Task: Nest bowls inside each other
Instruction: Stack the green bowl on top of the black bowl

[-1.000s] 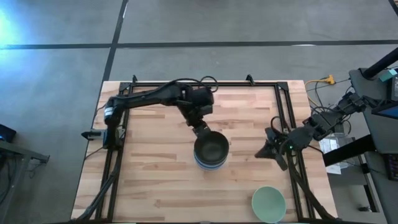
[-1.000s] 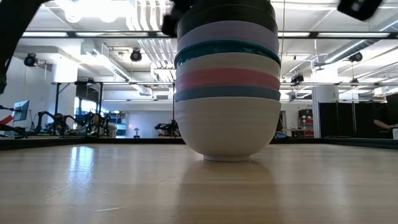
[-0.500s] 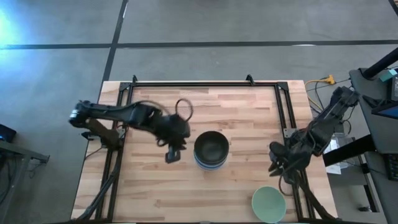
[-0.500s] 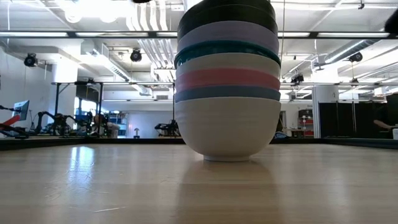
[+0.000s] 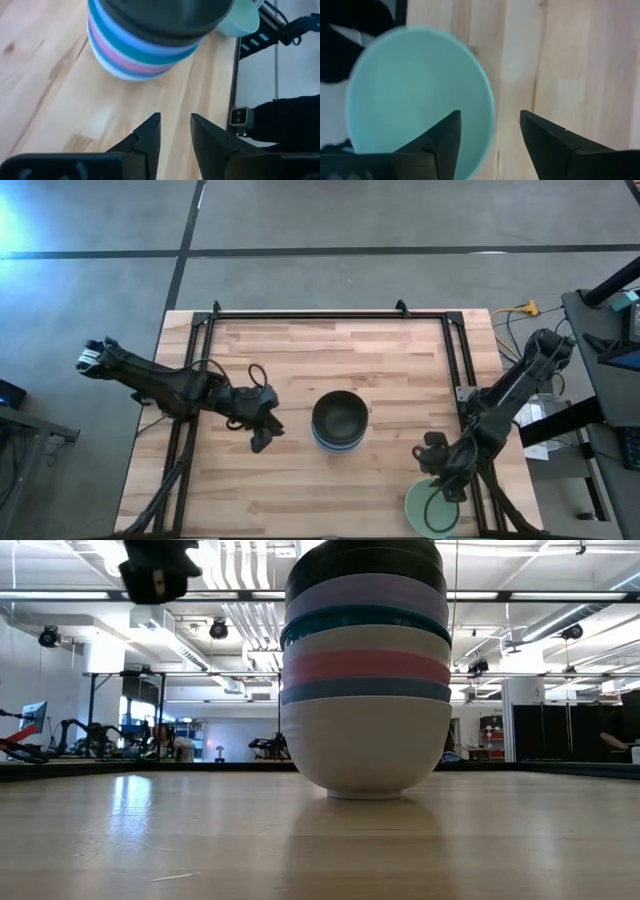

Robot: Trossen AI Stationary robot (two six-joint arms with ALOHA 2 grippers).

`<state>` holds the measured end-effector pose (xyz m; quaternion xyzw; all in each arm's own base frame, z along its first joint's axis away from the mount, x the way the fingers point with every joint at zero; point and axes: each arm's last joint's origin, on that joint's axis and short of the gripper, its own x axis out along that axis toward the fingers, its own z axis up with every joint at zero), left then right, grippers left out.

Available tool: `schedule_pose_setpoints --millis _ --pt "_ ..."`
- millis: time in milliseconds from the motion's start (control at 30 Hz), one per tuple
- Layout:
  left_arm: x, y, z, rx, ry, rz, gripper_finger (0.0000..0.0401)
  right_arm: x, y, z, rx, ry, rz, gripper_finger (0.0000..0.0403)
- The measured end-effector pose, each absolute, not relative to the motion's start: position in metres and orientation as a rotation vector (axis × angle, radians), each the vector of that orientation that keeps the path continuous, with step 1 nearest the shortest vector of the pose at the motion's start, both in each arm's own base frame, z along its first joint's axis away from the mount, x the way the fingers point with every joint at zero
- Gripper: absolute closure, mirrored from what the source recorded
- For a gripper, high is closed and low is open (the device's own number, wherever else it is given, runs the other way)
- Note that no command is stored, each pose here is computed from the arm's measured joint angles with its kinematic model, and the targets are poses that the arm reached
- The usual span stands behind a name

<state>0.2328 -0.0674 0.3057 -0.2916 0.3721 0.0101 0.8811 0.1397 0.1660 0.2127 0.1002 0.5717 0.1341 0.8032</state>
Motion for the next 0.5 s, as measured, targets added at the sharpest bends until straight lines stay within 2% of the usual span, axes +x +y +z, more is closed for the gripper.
schedule_pose_setpoints --millis 267,367,500 --pt "0.209 -0.063 0.288 -0.627 0.788 0.029 0.0311 0.15 0.182 0.175 0.135 1.376 0.24 0.0227" --pt "0.203 -0.061 0.285 -0.628 0.783 0.028 0.0311 0.152 0.185 0.165 0.139 1.44 0.248 0.0271" --pt "0.199 -0.059 0.279 -0.597 0.793 0.029 0.0311 0.154 0.184 0.165 0.174 1.476 0.276 0.0363"
